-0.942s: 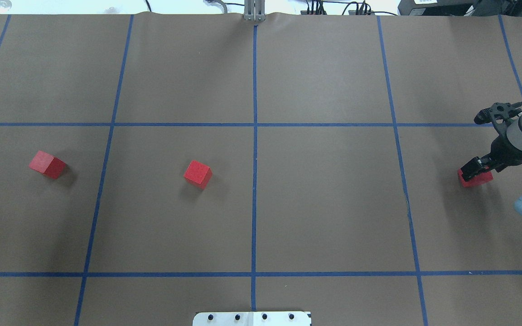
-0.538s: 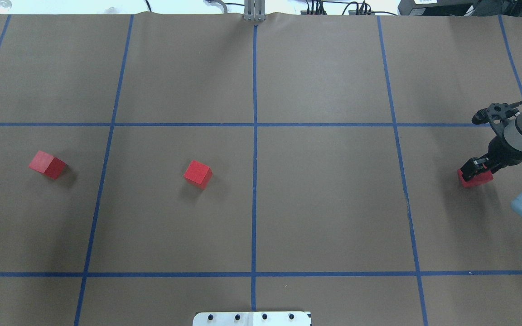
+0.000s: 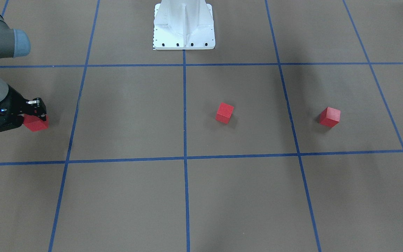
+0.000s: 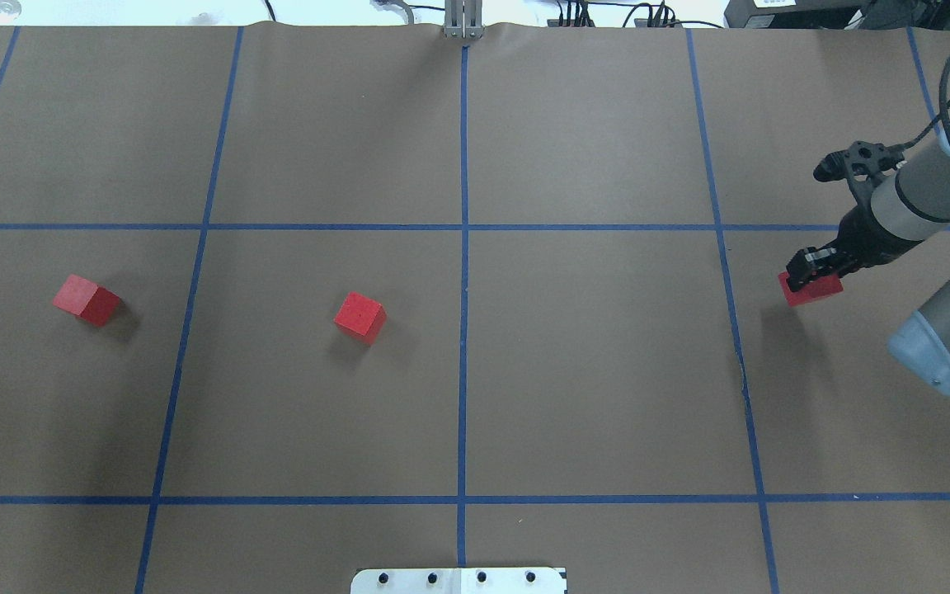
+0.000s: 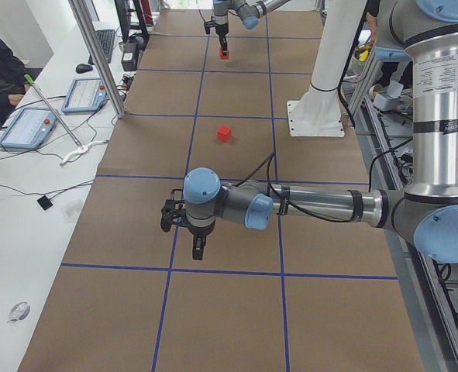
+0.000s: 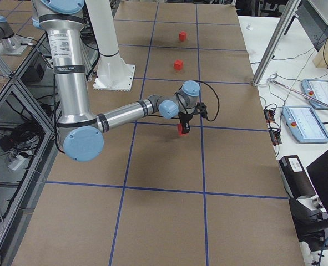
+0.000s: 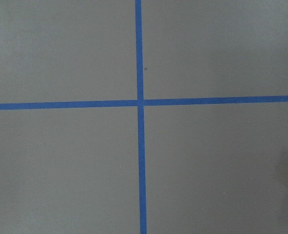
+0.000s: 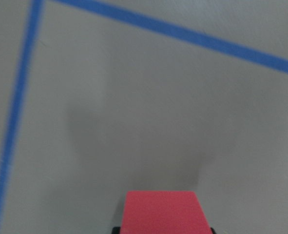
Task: Form red blocks into L shape at center
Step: 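Carry the red cube with the right gripper toward the center cube, then lower the cube beside the center cube and open the right gripper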
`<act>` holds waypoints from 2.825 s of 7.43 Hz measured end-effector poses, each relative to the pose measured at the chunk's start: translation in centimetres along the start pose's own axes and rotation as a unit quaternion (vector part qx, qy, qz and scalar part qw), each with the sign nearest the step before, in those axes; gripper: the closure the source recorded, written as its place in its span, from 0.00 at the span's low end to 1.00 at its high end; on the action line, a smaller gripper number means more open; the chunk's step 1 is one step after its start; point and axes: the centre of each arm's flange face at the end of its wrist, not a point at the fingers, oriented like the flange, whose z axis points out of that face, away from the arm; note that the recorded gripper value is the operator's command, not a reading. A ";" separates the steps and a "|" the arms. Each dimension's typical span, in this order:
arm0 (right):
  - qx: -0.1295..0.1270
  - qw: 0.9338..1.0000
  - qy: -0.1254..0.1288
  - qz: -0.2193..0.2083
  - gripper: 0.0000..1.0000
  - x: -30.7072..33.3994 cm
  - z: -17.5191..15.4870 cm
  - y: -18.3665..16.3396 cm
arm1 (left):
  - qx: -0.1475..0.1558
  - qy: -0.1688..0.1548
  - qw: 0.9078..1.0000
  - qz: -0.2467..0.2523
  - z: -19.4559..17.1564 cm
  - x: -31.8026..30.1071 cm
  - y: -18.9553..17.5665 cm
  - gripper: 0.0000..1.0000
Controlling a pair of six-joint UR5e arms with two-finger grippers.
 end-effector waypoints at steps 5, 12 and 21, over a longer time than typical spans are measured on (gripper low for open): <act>0.020 0.993 -0.041 0.109 1.00 -28.9 -2.3 -3.2 | -0.004 0.006 1.000 -0.002 0.3 -0.1 0.1 0.00; -0.007 0.991 0.000 0.136 1.00 -43.9 4.3 -3.6 | -0.002 0.005 1.000 0.003 0.7 -0.4 0.1 0.00; -0.007 0.993 0.016 0.115 0.66 -44.6 6.5 -2.3 | -0.001 0.005 1.000 0.003 0.7 -0.3 0.1 0.00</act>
